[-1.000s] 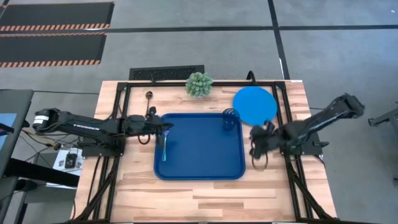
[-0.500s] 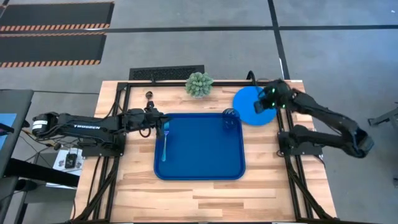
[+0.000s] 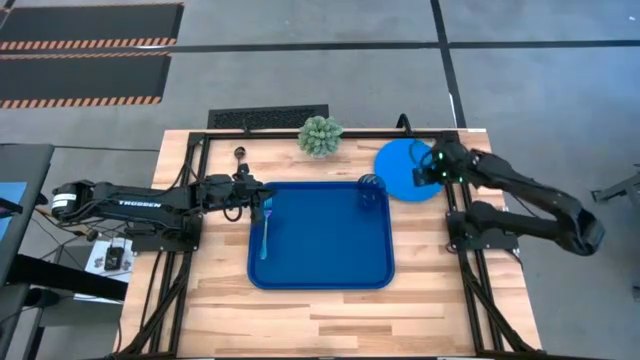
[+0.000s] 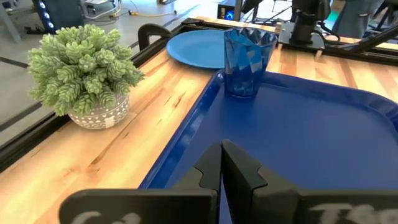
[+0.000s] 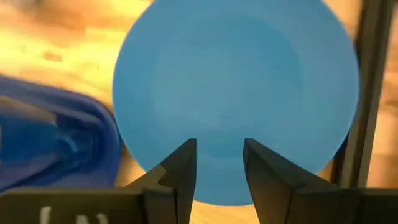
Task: Pick and place plate/cup/fork/spoon on tray
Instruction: Put the blue plate to the right of the fork on the blue serving tray
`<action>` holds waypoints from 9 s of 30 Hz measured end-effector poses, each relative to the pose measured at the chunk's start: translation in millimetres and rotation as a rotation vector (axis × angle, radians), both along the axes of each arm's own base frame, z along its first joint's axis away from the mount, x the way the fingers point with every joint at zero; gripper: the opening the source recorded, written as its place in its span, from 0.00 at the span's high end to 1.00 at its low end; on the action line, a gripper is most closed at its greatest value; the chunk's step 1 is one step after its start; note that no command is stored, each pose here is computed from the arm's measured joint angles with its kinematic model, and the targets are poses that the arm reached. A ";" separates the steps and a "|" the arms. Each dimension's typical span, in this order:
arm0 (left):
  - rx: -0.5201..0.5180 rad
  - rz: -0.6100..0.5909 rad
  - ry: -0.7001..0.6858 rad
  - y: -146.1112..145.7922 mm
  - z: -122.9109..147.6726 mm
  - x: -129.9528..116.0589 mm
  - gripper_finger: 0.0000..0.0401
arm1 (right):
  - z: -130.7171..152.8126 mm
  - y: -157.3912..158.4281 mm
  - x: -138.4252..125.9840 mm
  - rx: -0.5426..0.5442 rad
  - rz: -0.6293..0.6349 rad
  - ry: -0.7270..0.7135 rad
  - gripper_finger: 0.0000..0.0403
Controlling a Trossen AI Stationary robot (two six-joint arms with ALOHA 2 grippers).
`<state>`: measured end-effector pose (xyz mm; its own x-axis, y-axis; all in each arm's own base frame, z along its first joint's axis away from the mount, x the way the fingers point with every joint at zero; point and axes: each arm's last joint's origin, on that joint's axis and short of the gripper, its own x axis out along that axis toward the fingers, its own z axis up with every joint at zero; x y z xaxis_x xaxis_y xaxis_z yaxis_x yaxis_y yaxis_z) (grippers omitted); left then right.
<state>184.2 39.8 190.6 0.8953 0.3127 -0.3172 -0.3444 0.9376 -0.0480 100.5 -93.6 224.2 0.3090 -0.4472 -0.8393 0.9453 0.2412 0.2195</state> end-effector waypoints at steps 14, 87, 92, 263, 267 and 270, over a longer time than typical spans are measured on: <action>0.033 -0.012 0.012 0.0 0.1 0.1 1.00 | -50.3 75.5 10.3 0.012 -0.166 -0.184 0.57; 0.140 -0.048 0.097 -0.1 -4.0 -1.4 1.00 | -100.5 42.2 80.2 -0.353 0.790 0.746 0.55; 0.140 -0.048 0.098 -0.1 -4.0 -1.4 1.00 | -102.7 33.7 76.2 -0.326 0.765 0.755 0.61; 0.182 0.036 -0.006 -4.3 17.6 -34.1 1.00 | 8.1 318.6 294.7 -0.567 1.320 0.568 0.99; 0.162 0.036 0.006 -4.7 15.8 -35.4 1.00 | -3.1 314.4 297.9 -0.552 1.317 0.576 0.99; 0.155 0.031 0.012 -5.0 14.9 -35.5 1.00 | 0.0 310.4 300.9 -0.559 1.305 0.563 0.99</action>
<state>148.7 34.8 205.5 0.8808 0.3863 -0.2739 -0.3732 0.9223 0.1006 401.4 216.8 224.2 0.4347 -0.4134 -0.8001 -0.0596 0.8733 -0.4836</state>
